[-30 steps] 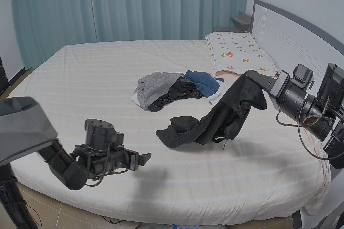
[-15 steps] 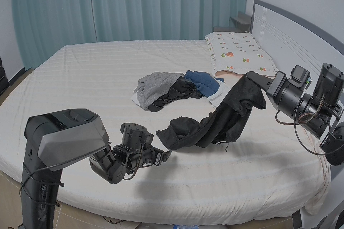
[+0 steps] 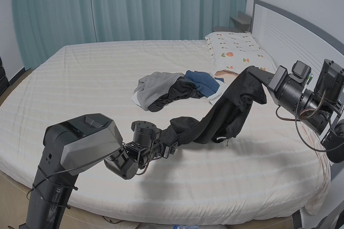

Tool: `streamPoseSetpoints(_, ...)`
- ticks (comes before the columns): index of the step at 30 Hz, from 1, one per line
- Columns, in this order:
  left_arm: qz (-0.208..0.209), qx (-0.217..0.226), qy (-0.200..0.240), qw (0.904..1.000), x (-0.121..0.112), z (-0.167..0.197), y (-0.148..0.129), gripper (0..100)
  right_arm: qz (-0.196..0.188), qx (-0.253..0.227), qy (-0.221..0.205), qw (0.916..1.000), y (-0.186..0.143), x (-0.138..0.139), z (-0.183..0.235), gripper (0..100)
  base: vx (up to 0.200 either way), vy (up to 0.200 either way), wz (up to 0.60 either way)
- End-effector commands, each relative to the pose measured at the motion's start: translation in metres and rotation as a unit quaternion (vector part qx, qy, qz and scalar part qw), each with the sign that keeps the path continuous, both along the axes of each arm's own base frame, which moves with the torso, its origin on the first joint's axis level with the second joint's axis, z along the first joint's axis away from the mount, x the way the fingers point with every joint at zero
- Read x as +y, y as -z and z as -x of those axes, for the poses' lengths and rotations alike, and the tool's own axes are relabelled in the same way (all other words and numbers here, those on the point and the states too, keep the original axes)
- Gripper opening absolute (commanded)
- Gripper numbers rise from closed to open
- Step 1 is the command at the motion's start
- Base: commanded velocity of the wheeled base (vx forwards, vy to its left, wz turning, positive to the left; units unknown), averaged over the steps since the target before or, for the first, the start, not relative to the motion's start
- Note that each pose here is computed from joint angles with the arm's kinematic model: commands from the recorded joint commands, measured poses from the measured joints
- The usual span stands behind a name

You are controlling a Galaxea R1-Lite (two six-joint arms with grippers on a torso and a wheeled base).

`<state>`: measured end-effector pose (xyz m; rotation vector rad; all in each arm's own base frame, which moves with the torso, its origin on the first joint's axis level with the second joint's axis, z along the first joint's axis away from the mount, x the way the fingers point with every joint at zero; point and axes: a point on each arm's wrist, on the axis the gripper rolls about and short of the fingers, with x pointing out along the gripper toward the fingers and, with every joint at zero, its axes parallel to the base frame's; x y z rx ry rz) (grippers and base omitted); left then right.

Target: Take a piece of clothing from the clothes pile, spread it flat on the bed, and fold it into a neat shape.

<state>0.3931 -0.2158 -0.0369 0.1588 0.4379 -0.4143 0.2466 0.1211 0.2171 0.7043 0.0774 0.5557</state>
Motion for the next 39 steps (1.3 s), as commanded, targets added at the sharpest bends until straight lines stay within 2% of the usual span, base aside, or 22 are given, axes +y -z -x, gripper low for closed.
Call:
streamPoseSetpoints(1, -0.002, -0.001, -0.001, 1.0, -0.01, -0.007, 0.016, 100, -0.002, -0.004, 0.0, 1.0, -0.002, 0.0, 0.0, 0, 0.0, 0.0, 0.0)
streamPoseSetpoints(14, 0.001, -0.011, -0.018, 0.9998, -0.016, -0.011, 0.018, 100, -0.001, -0.002, 0.0, 1.0, 0.0, 0.001, -0.002, 0, 0.0, 0.0, 0.0)
streamPoseSetpoints(15, 0.001, -0.011, -0.017, 0.9998, -0.016, -0.011, 0.019, 0, -0.002, -0.003, -0.001, 1.0, -0.001, 0.0, -0.002, 0, 0.0, 0.0, 0.0)
streamPoseSetpoints(20, 0.027, -0.007, -0.023, 0.9994, -0.023, -0.01, 0.017, 0, -0.001, 0.001, -0.001, 1.0, 0.002, 0.0, -0.001, 0, 0.0, 0.0, 0.0)
streamPoseSetpoints(26, 0.055, 0.001, -0.04, 0.9977, -0.019, -0.006, 0.007, 0, 0.002, 0.008, 0.003, 1.0, 0.005, -0.004, -0.004, 0, 0.0, 0.0, 0.0)
streamPoseSetpoints(28, 0.101, -0.006, -0.057, 0.9932, -0.013, 0.0, -0.031, 0, 0.01, 0.024, 0.008, 0.9996, 0.015, -0.003, -0.011, 0, 0.0, 0.0, 0.0)
streamPoseSetpoints(30, 0.123, -0.005, -0.064, 0.9902, -0.011, 0.003, -0.045, 0, 0.012, 0.031, 0.009, 0.9994, 0.02, -0.002, -0.015, 0, 0.0, 0.0, 0.0)
streamPoseSetpoints(31, 0.148, -0.006, -0.072, 0.9864, -0.009, 0.008, -0.063, 0, 0.017, 0.04, 0.012, 0.999, 0.027, -0.001, -0.022, 0, 0.0, 0.0, 0.0)
streamPoseSetpoints(33, 0.168, -0.001, -0.087, 0.982, -0.002, 0.014, -0.086, 0, 0.023, 0.054, 0.016, 0.9981, 0.036, 0.003, -0.031, 0, 0.0, 0.0, 0.0)
streamPoseSetpoints(39, 0.26, 0.007, -0.123, 0.9577, 0.015, 0.029, -0.161, 0, 0.034, 0.071, 0.018, 0.9967, 0.055, 0.016, -0.057, 0, 0.0, 0.0, 0.0)
